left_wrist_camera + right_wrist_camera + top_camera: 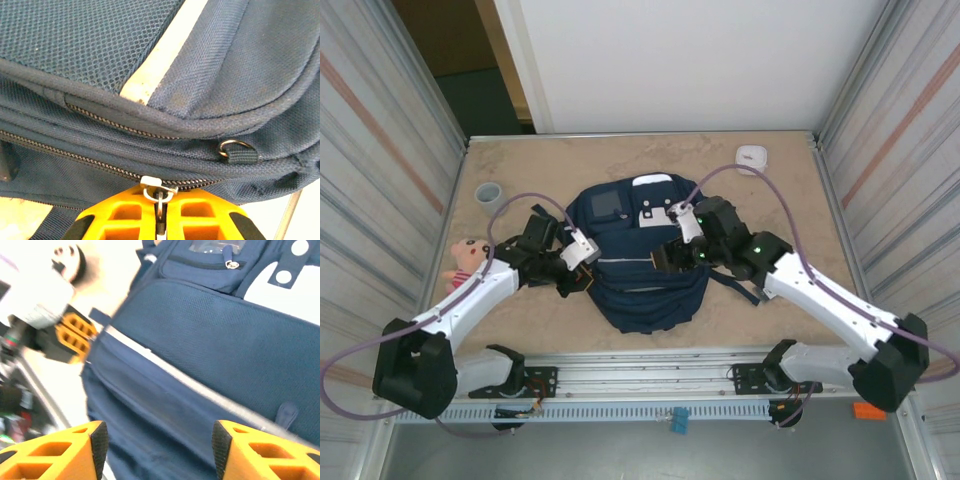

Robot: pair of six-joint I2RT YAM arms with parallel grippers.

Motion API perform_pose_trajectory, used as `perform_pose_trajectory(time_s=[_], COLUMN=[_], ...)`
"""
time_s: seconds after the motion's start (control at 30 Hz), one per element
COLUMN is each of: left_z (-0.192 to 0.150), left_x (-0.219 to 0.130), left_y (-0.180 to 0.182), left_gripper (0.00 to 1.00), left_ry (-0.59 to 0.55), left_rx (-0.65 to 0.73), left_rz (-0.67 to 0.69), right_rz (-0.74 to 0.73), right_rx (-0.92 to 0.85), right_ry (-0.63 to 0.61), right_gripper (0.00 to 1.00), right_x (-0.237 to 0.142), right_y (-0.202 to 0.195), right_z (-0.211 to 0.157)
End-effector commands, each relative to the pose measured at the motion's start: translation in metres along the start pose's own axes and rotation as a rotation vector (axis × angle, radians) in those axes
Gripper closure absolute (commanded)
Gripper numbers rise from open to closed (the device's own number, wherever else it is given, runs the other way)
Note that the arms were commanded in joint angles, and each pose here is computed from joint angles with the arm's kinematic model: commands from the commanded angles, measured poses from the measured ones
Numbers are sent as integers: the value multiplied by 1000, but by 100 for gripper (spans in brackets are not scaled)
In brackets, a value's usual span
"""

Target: Pack the student bag

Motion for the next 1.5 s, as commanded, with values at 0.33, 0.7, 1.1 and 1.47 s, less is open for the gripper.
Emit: perform_pose_trajectory(time_s=[0.33,0.7,1.1,1.47], left_z=[18,22,26,51], left_x=[-4,-8,-4,3], left_y=[6,6,-46,-103], left_gripper=[100,100,100,88], left_ry=[-114,-165,-171,-155], left_rx=[-49,-77,63,50], left_rz=[52,71,-69,-150], right_rz=[66,47,84,171], right_rx=[960,1098,1066,983], right_ry=[226,144,-2,-22], right_gripper=[40,36,89,99], right_x=[43,66,85,88], right_y=[17,-3,-14,3], right_z=[-55,-71,-37,-12])
Point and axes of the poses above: each hand's point on the last joint's axis, 136 mm out from that joint toward the fingers, its own x axis out along the fingers, its own y axis along the line the jaws close on, z = x × y, the point moved 3 cm from there along -x, back along the fingers
